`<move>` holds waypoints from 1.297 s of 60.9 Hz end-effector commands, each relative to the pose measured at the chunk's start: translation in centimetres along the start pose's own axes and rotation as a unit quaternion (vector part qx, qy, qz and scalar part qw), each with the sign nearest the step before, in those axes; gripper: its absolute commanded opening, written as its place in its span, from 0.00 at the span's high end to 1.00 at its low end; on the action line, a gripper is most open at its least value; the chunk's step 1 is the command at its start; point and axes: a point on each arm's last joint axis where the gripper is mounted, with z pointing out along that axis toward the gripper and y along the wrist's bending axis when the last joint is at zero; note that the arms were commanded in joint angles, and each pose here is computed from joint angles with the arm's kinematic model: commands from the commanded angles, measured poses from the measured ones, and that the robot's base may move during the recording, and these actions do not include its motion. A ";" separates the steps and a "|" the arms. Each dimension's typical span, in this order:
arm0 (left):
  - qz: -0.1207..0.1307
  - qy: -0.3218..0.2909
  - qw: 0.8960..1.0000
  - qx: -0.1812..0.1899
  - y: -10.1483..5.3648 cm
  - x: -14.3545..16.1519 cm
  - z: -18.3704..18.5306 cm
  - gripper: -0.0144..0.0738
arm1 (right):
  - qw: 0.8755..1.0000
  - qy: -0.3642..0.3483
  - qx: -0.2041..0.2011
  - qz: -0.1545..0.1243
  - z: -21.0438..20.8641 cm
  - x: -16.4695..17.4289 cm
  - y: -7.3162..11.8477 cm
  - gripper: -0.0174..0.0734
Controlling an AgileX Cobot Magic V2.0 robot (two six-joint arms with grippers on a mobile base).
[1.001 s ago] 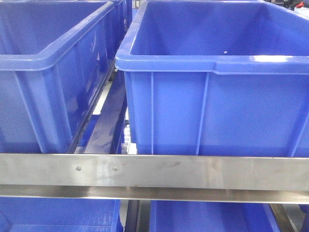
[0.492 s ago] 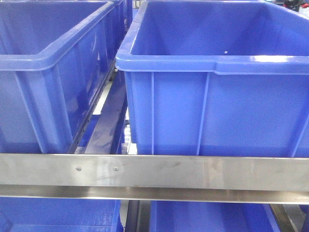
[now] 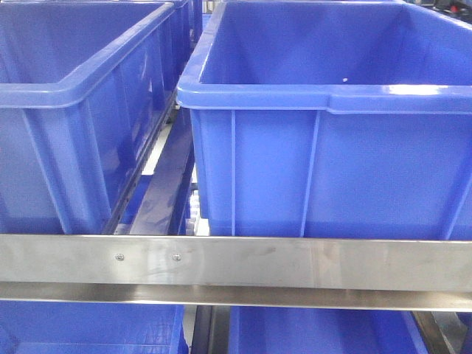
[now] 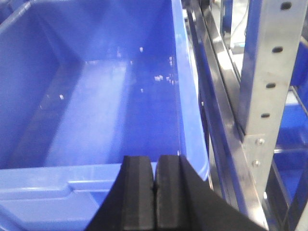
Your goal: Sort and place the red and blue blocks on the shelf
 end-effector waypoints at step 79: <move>-0.002 -0.053 0.998 0.017 -0.4 -1.7 -0.2 0.70 | 0.987 -0.159 -0.018 0.000 -2.8 6.5 -1.4 0.75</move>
